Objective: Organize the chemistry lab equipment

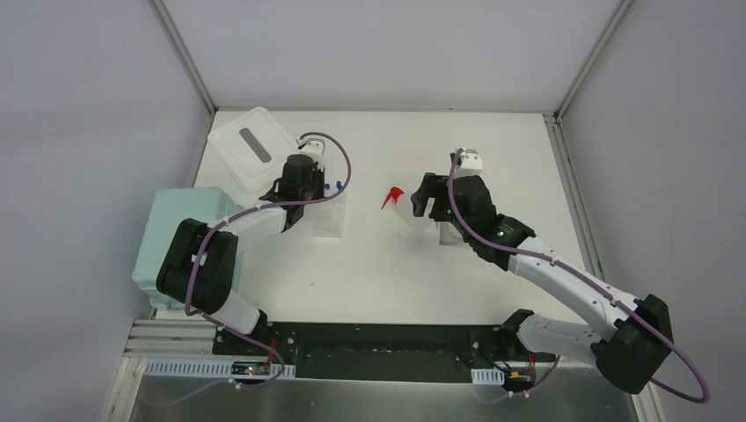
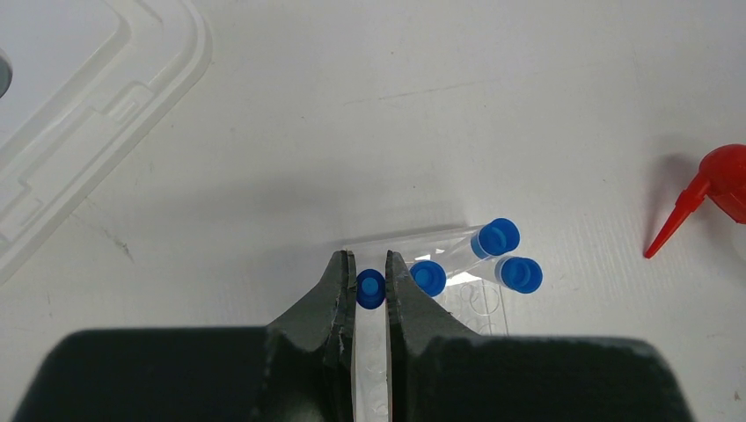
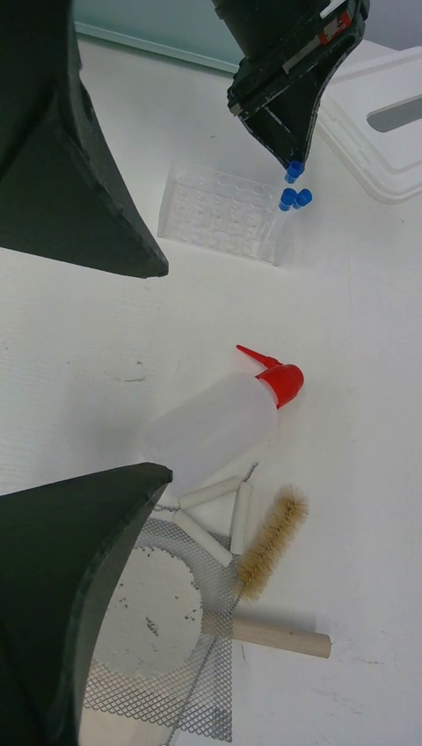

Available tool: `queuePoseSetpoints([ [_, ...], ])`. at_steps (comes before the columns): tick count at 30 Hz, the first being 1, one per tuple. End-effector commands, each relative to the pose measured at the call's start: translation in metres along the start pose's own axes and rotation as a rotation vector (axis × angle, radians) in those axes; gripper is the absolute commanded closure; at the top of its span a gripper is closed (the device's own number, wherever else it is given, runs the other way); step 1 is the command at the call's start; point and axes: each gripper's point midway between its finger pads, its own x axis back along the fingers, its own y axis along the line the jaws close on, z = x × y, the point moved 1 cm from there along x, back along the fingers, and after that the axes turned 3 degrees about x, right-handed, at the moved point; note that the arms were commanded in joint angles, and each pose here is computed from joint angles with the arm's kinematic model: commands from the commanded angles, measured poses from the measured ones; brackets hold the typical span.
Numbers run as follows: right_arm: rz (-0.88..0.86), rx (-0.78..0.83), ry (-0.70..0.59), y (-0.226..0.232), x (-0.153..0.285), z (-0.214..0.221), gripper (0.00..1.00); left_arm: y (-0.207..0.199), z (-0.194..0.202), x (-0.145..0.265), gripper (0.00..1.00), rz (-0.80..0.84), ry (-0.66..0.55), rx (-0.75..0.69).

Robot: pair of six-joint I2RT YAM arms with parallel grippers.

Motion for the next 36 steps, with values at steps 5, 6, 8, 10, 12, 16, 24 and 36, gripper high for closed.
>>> queuePoseSetpoints([
  [5,-0.017,-0.028,-0.044,0.003,0.003,-0.011,0.19,-0.002,0.004,0.004,0.85,0.001,0.017,-0.027],
  [6,-0.017,-0.028,-0.046,0.003,0.003,-0.011,0.19,-0.002,0.003,0.005,0.84,0.0,0.018,-0.026],
  [8,-0.015,-0.028,-0.045,0.002,0.003,-0.01,0.19,-0.003,-0.001,0.007,0.81,0.002,0.017,-0.029],
  [10,-0.016,-0.029,-0.044,0.002,0.003,-0.01,0.19,-0.003,-0.005,0.01,0.75,0.006,0.008,-0.029],
  [12,-0.018,-0.028,-0.044,0.003,0.003,-0.01,0.19,-0.003,-0.008,0.012,0.68,0.004,-0.002,-0.026],
  [16,-0.021,-0.029,-0.045,0.003,0.003,-0.011,0.19,-0.002,-0.013,0.018,0.6,0.0,-0.012,-0.026],
  [24,-0.023,-0.031,-0.051,0.002,0.005,-0.011,0.19,-0.004,-0.03,0.037,0.54,0.015,-0.055,-0.02],
  [36,-0.024,-0.039,-0.074,-0.001,0.01,-0.015,0.18,0.028,-0.038,0.09,0.45,-0.142,-0.039,-0.002],
])
